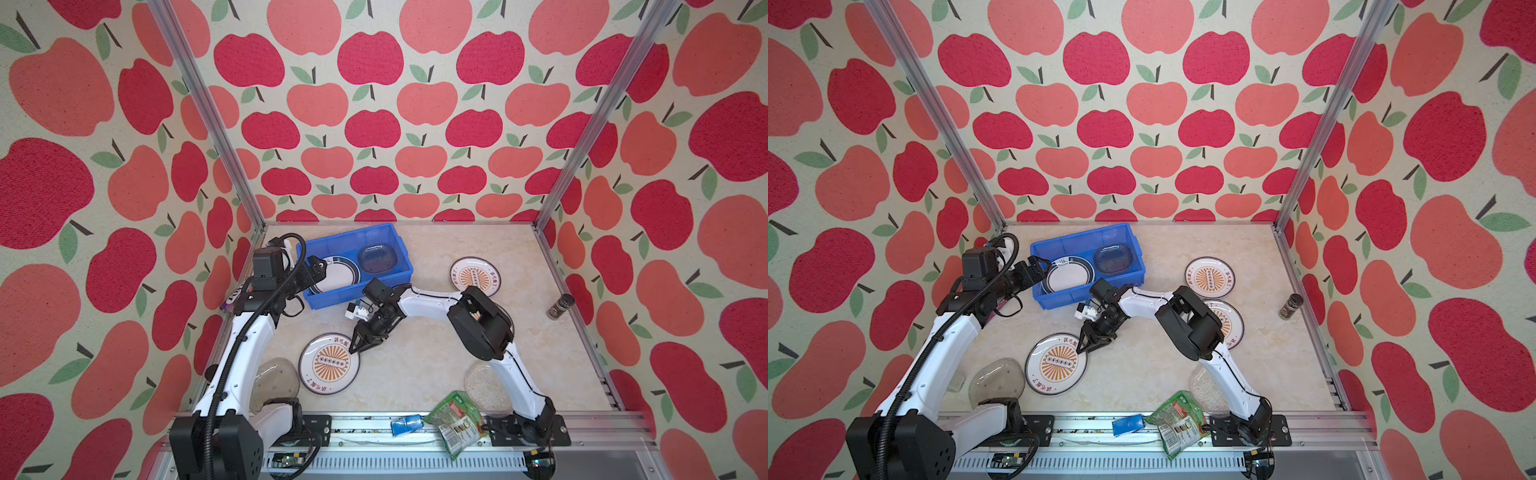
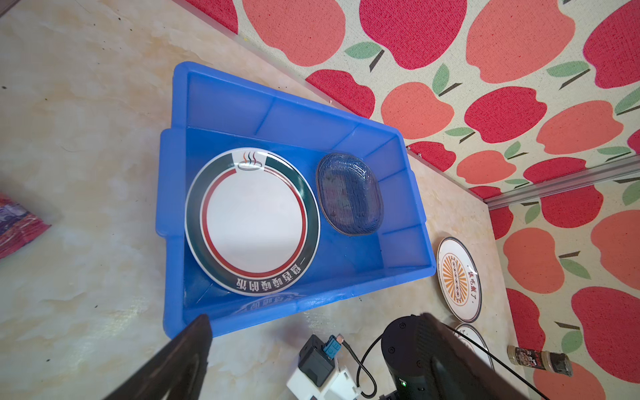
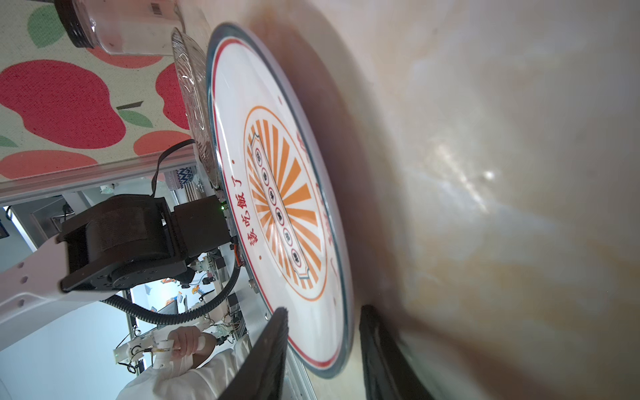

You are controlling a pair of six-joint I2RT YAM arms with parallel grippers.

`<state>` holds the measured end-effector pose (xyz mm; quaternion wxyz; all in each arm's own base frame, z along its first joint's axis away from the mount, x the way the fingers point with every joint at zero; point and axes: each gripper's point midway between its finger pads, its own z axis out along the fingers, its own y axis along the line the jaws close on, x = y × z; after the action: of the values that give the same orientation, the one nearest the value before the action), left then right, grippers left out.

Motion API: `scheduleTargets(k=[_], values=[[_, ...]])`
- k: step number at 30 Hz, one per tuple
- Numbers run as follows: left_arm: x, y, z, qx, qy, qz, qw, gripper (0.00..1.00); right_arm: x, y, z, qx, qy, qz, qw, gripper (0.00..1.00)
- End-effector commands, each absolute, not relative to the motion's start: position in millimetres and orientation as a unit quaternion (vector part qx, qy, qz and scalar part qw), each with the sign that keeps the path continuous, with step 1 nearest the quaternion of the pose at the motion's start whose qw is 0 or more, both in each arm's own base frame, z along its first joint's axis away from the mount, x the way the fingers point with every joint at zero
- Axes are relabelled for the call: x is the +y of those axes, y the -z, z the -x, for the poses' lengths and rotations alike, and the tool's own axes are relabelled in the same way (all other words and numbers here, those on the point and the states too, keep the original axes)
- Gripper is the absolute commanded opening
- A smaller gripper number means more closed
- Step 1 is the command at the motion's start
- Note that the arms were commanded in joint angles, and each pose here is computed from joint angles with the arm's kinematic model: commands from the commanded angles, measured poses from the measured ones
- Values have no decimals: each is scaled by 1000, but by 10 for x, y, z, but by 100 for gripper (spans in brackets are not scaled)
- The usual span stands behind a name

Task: Place the plates into the plastic bin on the countertop
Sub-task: 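Grasp the edge of the sunburst plate with the right gripper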

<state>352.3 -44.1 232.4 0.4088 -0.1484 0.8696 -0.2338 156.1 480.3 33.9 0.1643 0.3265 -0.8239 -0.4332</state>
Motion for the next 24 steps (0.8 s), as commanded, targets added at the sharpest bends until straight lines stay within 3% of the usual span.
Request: scheduleTargets(k=[1,20,24], values=[[-383,-2249,-3450,876,217,149,404,94,4832,-140,-1561,-834,417,-320,170,37],[-320,-2182,-3465,872,213,163,409,94,4744,-109,-1710,-844,392,-333,154,14],[-317,-2174,-3491,873,212,164,407,94,4703,-129,-1752,-845,395,-330,148,0]])
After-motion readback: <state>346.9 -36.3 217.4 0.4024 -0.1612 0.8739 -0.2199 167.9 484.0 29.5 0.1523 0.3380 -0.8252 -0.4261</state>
